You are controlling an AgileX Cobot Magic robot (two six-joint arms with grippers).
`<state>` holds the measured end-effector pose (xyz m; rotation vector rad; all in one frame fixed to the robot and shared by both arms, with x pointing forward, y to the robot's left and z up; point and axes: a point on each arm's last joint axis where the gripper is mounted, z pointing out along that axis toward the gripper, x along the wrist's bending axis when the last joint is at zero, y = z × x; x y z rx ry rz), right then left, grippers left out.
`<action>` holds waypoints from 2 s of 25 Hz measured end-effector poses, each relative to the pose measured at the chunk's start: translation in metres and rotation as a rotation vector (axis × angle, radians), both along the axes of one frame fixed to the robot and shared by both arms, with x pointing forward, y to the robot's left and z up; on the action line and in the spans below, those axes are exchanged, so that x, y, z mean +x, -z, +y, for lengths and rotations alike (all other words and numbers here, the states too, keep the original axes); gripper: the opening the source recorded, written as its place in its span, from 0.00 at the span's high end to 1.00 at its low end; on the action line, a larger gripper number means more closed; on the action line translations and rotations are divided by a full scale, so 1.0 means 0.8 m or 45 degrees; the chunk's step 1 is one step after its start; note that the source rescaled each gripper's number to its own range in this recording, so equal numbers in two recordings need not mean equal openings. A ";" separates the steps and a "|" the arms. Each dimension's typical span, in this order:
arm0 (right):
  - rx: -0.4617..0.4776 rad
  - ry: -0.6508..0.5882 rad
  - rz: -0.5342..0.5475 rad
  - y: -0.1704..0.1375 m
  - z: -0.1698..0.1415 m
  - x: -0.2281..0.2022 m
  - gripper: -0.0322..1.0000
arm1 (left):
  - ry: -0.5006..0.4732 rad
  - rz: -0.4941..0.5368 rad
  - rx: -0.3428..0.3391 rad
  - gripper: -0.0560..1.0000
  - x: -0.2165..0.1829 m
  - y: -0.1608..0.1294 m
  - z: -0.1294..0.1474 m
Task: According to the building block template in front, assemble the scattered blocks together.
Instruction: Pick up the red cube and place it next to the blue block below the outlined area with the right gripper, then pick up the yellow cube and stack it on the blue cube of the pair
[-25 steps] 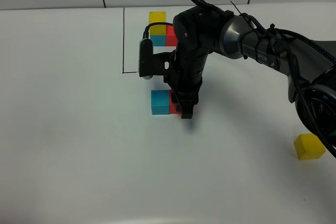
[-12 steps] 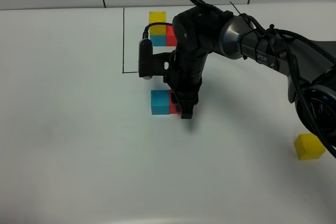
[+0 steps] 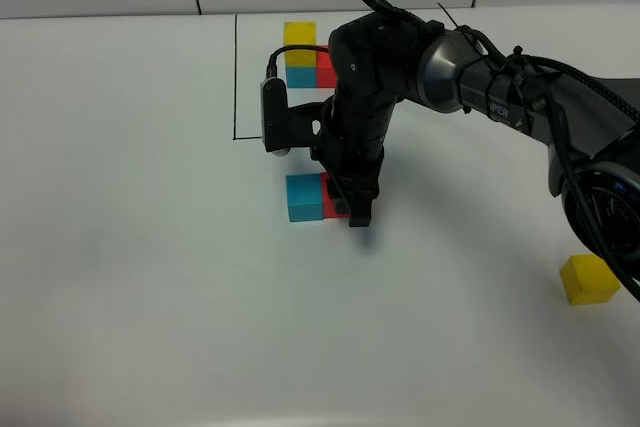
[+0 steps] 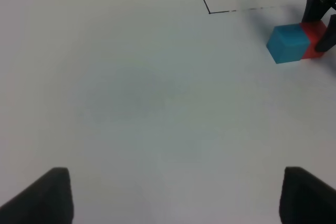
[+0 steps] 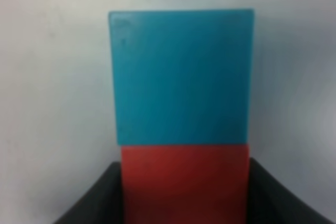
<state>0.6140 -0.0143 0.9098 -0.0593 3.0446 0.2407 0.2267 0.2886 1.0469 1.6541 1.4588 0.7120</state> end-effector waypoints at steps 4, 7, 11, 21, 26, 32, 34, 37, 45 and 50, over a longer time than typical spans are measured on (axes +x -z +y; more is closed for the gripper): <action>0.000 -0.002 0.000 0.000 0.000 0.000 0.96 | 0.000 0.000 0.000 0.23 0.000 0.000 0.000; 0.000 -0.002 0.000 0.000 0.000 0.000 0.96 | 0.000 0.000 0.000 0.23 0.000 0.000 0.000; 0.003 0.016 -0.001 -0.002 -0.001 0.001 0.73 | 0.000 0.000 0.000 0.23 0.000 0.000 0.000; -0.021 0.368 -0.120 -0.085 -0.052 0.001 0.01 | 0.000 0.000 0.000 0.23 0.000 0.000 0.000; -0.017 0.717 -0.070 -0.089 -0.128 -0.019 0.01 | 0.000 0.000 0.000 0.23 0.000 0.000 0.000; 0.053 1.308 -0.040 -0.084 -0.234 -0.071 0.02 | 0.000 0.000 0.000 0.23 0.000 0.000 0.000; 0.053 1.436 -0.033 -0.081 -0.258 -0.087 0.04 | 0.000 0.000 0.000 0.23 0.000 0.000 0.000; 0.049 1.554 -0.020 -0.070 -0.283 -0.105 0.05 | 0.000 0.000 0.000 0.23 0.000 0.000 0.000; 0.059 1.702 0.042 -0.036 -0.301 -0.125 0.07 | 0.000 0.000 0.001 0.23 0.000 0.000 0.000; 0.069 1.757 0.082 -0.017 -0.305 -0.128 0.10 | 0.000 0.000 0.001 0.23 0.000 0.000 0.000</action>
